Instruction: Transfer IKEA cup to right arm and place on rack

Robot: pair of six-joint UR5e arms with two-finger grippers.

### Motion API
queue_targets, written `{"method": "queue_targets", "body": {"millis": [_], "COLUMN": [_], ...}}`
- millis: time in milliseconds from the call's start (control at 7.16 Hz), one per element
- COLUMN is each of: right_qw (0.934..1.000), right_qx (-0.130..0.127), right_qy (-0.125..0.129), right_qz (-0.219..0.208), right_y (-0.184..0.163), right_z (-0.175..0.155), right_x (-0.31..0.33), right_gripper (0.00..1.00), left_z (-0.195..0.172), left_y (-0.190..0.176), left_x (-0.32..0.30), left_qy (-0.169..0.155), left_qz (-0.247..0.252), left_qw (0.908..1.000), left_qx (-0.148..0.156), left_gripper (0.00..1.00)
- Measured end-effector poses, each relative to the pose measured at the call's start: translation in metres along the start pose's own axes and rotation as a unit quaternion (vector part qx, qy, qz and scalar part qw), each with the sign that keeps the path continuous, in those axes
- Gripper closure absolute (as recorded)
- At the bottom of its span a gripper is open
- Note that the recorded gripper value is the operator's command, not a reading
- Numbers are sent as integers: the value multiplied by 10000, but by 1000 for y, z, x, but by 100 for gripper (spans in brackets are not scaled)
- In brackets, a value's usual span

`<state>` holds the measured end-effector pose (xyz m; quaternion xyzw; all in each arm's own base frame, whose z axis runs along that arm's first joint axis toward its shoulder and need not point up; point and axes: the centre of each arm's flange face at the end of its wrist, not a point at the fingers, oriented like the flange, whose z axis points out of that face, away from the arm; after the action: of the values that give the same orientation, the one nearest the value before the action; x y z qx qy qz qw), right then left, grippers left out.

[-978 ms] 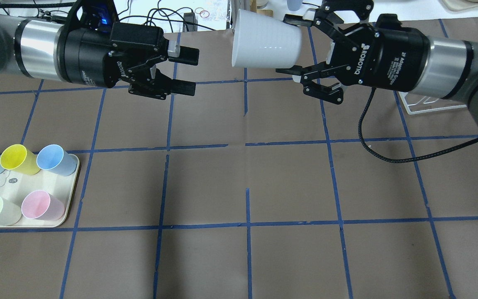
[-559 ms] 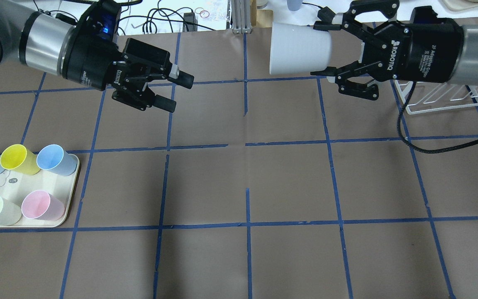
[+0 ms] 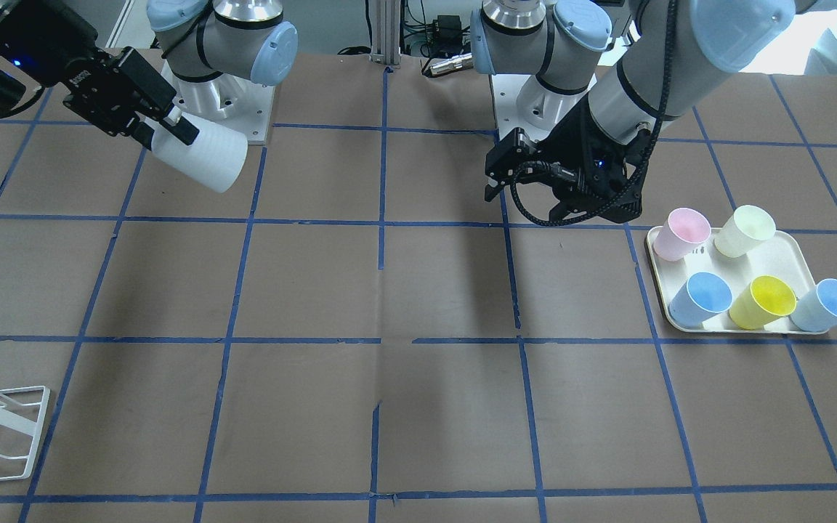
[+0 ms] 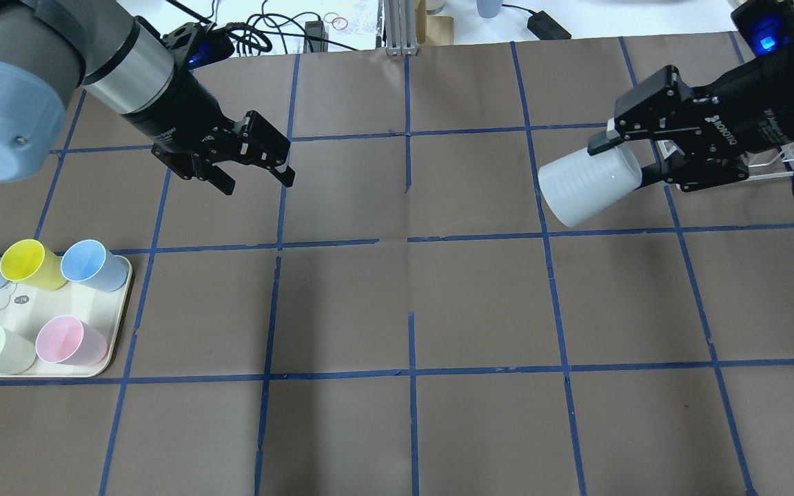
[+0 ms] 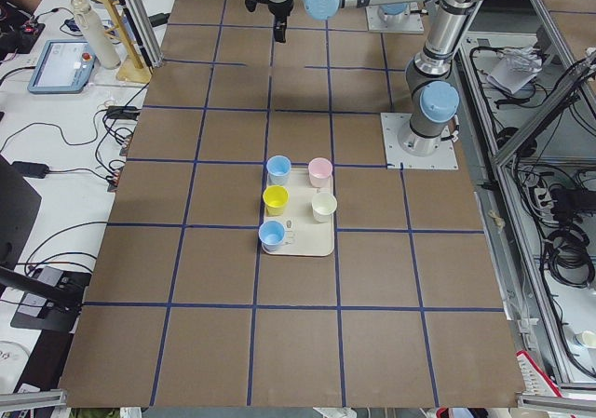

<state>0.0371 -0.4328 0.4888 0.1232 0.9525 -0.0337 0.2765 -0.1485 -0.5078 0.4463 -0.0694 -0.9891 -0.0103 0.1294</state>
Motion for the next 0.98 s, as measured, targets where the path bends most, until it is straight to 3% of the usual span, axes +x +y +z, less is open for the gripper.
{"method": "queue_targets", "body": {"millis": [140,419,699,978], "right_qw": [9960,9729,9574,9496], "right_qx": [77,205,399,530], "right_qy": [656,1720,2299,2553], "right_qz": [-598,-1535,-1703,-1739], "right_y": [-4,-23,-57,-93], "right_z": [-4,-10,-15,-26], "right_x": [11,33,68,119], "right_gripper": [100,100,100,99], "left_z": [-2,-19,-35,-45], "left_y": [-5,-4,4,8], "left_x": [3,16,14,3], "left_qy": [-487,-1057,-1285,-1398], "left_qz": [-171,-506,-571,-582], "left_qw": [9986,9925,9888,9874], "left_qx": [134,352,492,460], "left_gripper": [0,0,0,0]}}
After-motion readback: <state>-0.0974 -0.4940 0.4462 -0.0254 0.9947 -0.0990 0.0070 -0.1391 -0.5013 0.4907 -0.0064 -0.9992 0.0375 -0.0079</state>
